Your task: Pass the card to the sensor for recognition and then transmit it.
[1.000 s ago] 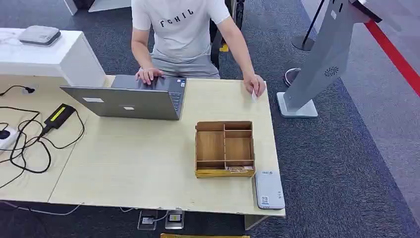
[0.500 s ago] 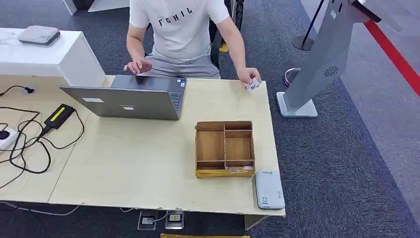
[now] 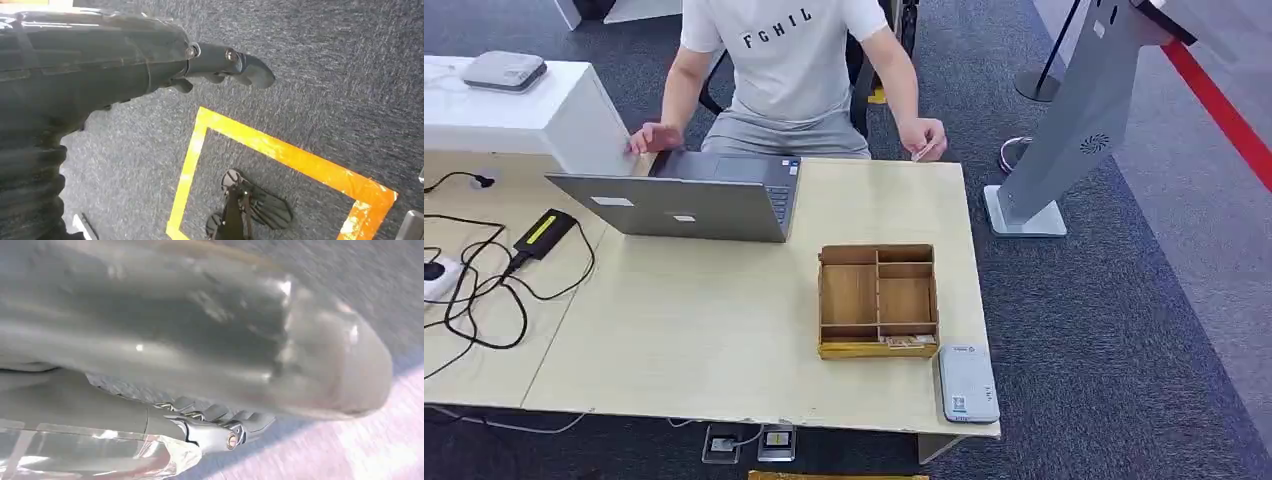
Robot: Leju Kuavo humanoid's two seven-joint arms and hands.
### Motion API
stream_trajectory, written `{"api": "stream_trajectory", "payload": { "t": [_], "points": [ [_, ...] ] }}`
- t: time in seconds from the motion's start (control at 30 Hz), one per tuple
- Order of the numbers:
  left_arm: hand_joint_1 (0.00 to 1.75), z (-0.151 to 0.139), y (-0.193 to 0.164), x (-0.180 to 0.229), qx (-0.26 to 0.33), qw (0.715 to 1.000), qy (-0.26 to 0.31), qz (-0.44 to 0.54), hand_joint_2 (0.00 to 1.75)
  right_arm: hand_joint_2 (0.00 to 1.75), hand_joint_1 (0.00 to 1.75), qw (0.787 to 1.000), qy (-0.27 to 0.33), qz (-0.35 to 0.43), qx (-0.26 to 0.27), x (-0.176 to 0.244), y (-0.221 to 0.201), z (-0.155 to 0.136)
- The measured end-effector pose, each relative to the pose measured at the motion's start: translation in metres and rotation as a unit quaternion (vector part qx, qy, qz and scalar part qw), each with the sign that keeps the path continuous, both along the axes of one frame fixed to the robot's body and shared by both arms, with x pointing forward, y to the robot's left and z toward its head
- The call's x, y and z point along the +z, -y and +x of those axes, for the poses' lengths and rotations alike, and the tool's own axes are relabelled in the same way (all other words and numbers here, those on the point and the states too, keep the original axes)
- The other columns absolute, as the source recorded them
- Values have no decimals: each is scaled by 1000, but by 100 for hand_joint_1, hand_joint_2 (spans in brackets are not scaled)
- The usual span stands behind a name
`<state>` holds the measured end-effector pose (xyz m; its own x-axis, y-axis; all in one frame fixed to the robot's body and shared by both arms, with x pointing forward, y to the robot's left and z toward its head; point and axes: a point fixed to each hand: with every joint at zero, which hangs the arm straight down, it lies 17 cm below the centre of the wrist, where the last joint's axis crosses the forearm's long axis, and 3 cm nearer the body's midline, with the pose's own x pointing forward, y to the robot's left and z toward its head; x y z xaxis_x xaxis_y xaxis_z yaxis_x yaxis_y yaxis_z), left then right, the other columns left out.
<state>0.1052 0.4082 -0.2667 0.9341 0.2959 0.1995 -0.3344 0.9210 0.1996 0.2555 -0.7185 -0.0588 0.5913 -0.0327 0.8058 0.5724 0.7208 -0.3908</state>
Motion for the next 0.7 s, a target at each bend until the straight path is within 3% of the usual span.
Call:
{"api": "stream_trajectory", "payload": {
  "t": [0.17, 0.37, 0.57, 0.63, 0.7],
  "points": [
    [0, 6, 0, 1, -7, 1000, 2, 4, 175, 0, 0, 997, 59, -40, 12, 40, 7, 43],
    [0, 2, 1, 0, -25, 1000, -1, 1, 175, 0, 0, 991, 112, -75, 18, 84, 34, 51],
    [0, 7, 5, 2, -70, 997, 12, -11, 175, 0, 0, 983, 169, -56, 39, 122, 51, 56],
    [0, 7, 2, 2, -80, 997, 13, -9, 175, 0, 0, 982, 177, -52, 46, 132, 57, 53],
    [0, 2, -6, 2, -65, 998, 0, 5, 175, 0, 0, 984, 147, -66, 73, 130, 51, 63]
  ]
}}
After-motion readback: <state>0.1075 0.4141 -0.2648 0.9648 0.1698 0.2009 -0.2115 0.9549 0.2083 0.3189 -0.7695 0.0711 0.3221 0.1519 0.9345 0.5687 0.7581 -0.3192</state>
